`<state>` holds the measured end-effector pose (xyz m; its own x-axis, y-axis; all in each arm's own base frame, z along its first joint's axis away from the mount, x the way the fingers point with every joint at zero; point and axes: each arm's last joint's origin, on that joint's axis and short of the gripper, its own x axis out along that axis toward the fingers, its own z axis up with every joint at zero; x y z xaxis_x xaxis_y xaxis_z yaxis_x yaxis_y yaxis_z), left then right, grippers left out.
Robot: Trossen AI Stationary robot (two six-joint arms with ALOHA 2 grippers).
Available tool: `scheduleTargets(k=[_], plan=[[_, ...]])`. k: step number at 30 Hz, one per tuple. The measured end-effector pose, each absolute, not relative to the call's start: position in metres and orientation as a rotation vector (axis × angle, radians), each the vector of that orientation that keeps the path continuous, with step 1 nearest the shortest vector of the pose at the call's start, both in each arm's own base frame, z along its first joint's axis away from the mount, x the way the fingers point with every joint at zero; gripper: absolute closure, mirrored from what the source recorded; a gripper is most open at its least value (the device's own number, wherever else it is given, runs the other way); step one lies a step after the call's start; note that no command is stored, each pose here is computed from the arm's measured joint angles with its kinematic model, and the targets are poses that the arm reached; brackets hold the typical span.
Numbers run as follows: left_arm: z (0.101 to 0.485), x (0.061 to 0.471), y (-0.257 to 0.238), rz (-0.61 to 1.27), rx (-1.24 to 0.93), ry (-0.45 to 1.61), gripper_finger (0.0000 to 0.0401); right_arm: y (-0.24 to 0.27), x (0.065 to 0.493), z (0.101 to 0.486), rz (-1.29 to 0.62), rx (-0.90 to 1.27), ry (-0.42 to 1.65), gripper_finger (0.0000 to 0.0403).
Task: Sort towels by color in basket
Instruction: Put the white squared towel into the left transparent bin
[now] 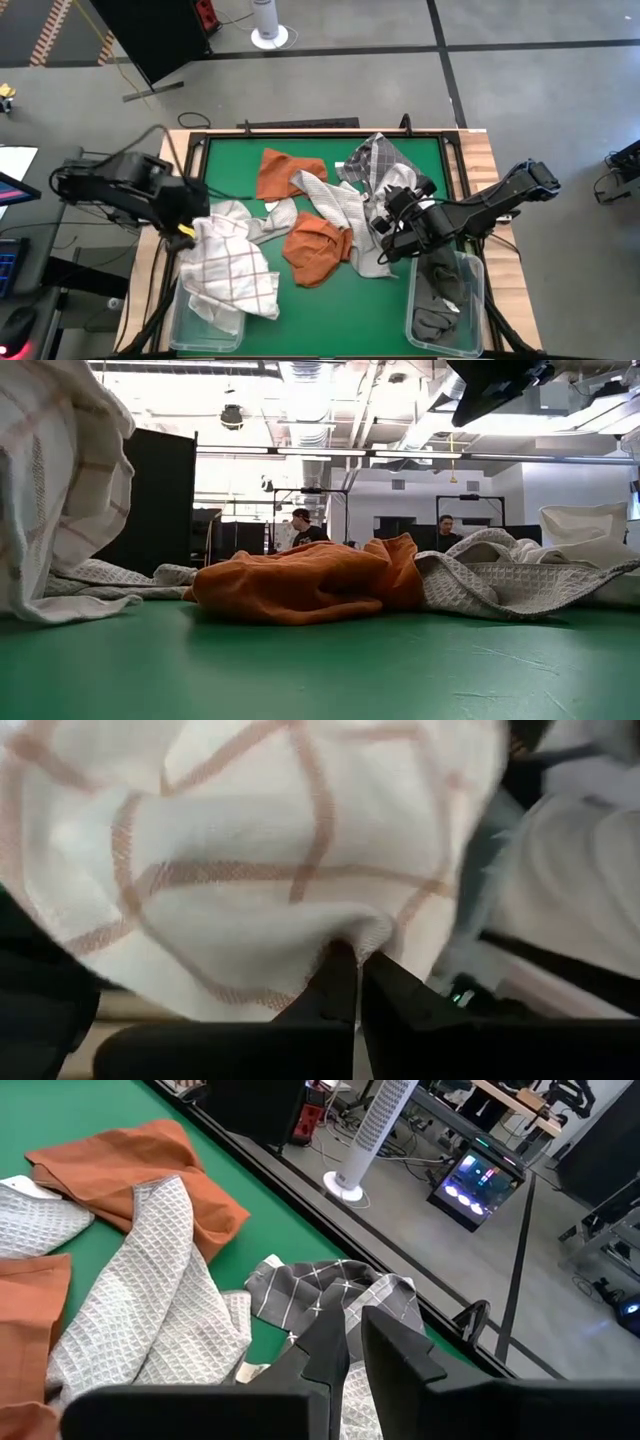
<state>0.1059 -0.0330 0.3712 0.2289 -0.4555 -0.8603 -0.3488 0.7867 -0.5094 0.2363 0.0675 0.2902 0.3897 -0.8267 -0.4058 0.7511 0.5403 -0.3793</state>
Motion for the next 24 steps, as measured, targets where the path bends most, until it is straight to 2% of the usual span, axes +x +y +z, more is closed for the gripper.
scheduleTargets(k=[6,14,20,24], plan=[[0.334,0.124,-0.054,-0.076,-0.673,1.53,0.04,0.067,0.237,0.29,-1.011,-0.138,0.598,0.033],[0.295,0.146,-0.094,-0.124,-0.572,1.643,0.0386,0.067,0.237,0.29,-1.01,-0.132,0.592,0.033],[0.277,0.163,-0.116,-0.12,-0.463,1.62,0.0356,0.067,0.237,0.29,-1.01,-0.129,0.591,0.033],[0.266,0.17,-0.127,-0.122,-0.378,1.618,0.0321,0.067,0.237,0.29,-1.01,-0.13,0.591,0.033]])
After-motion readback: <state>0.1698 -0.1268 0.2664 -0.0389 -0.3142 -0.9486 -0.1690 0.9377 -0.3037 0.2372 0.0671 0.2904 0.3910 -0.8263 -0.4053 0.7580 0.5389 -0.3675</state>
